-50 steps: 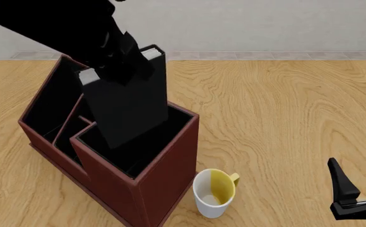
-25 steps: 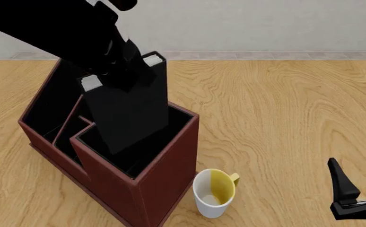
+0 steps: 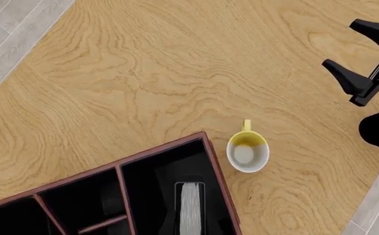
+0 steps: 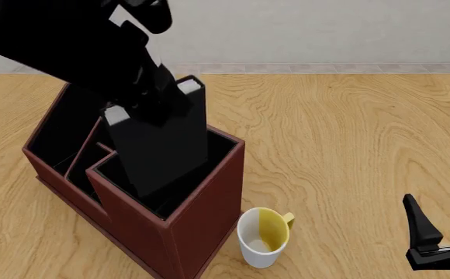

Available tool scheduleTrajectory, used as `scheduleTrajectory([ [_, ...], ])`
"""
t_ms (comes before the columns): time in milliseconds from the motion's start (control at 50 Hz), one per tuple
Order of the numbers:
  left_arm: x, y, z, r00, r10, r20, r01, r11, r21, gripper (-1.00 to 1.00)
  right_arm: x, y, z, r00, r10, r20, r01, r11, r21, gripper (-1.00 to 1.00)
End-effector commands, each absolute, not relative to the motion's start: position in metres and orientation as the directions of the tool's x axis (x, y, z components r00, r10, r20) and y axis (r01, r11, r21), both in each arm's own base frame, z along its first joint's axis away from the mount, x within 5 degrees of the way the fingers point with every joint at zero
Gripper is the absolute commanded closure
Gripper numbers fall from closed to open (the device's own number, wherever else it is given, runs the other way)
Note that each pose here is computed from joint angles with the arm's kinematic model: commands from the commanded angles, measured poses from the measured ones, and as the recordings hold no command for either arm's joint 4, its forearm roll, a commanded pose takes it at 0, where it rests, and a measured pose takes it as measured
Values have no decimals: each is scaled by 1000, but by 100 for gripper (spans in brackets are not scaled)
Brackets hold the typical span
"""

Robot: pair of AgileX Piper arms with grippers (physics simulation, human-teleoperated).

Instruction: Pick up the book and place it in the right compartment of the caddy.

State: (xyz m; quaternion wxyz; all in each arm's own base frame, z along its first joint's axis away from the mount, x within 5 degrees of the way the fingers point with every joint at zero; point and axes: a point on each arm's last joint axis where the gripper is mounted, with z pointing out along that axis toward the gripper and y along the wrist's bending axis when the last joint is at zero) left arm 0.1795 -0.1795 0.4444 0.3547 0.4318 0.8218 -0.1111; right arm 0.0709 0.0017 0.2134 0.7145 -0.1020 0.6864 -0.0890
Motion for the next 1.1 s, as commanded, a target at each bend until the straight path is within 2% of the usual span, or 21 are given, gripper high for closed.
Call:
scheduleTrajectory([
  [20, 179, -178, 442, -356, 635, -686, 792, 595, 139, 100, 71, 2, 213, 42, -267, -963, -13, 963, -268, -100],
  [1100, 186, -177, 419, -360, 615, -702, 776, 615, 141, 100, 71, 2, 213, 41, -267, -963, -13, 963, -268, -100],
])
